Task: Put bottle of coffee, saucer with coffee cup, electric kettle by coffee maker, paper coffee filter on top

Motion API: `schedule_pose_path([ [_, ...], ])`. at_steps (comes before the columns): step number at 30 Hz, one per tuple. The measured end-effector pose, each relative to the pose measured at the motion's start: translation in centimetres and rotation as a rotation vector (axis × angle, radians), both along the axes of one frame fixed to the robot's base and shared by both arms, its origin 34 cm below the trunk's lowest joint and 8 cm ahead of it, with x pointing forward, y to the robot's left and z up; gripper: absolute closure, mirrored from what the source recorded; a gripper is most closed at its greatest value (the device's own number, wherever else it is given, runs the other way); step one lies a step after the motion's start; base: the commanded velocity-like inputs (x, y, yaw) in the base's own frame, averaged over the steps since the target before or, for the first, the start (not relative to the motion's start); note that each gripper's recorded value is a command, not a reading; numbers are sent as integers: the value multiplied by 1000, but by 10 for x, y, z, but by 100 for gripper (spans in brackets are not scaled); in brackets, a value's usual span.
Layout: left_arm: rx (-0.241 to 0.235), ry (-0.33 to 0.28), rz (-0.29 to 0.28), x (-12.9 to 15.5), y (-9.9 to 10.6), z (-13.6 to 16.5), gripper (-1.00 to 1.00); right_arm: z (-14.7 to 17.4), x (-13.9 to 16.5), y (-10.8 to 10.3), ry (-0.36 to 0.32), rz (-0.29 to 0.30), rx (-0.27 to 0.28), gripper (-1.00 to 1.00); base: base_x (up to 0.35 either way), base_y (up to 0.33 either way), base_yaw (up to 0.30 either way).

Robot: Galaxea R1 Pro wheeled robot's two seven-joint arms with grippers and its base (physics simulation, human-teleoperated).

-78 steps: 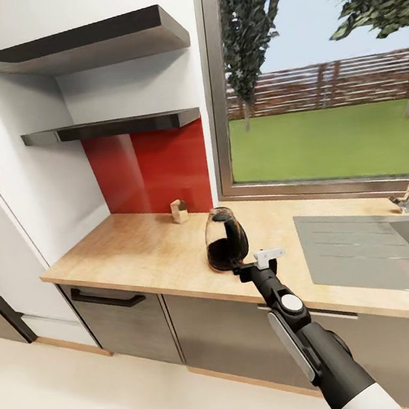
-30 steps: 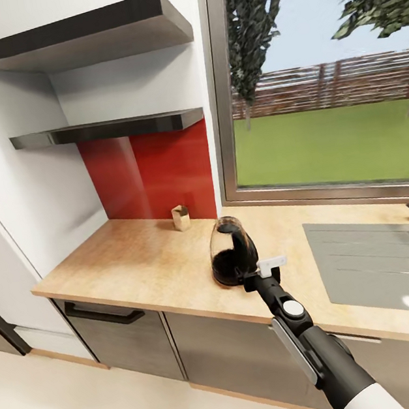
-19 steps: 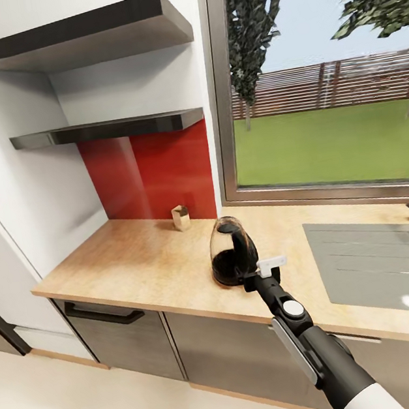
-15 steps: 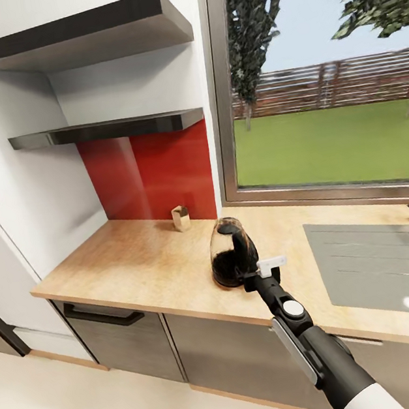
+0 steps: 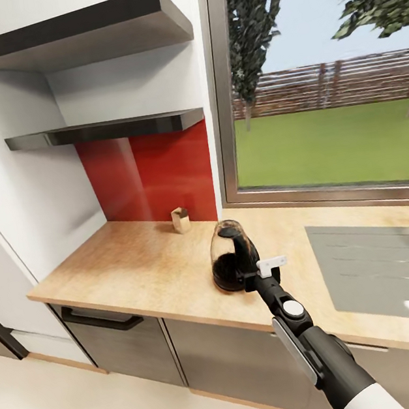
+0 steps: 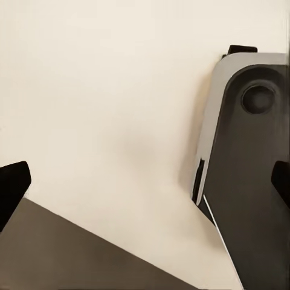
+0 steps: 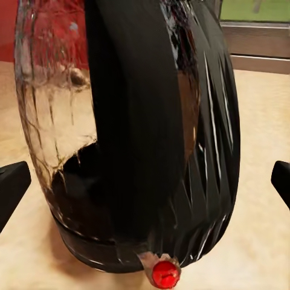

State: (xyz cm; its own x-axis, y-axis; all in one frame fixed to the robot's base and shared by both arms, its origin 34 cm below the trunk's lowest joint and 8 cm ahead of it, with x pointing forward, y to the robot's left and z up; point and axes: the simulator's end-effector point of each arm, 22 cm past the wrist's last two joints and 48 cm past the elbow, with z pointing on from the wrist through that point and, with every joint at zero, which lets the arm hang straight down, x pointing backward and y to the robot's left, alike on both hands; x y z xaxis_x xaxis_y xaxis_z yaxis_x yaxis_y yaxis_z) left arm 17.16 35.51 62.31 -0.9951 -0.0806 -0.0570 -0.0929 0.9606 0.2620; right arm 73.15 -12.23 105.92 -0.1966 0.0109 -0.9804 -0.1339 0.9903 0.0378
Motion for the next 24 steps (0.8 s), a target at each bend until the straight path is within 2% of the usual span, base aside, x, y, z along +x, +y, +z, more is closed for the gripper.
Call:
schedule_pose_path([
  [6,17,-163,-13,53,6,7,-100,-1,0,0,1,0,0,-100,31,0,0],
  [10,33,-213,-17,66,16,11,-100,-1,0,0,1,0,-1,-100,3,0,0],
  [14,48,-227,-19,70,27,13,-100,-1,0,0,1,0,-1,-100,0,0,0],
  [24,54,-230,-22,71,31,14,-100,-1,0,0,1,1,-2,-100,2,0,0],
])
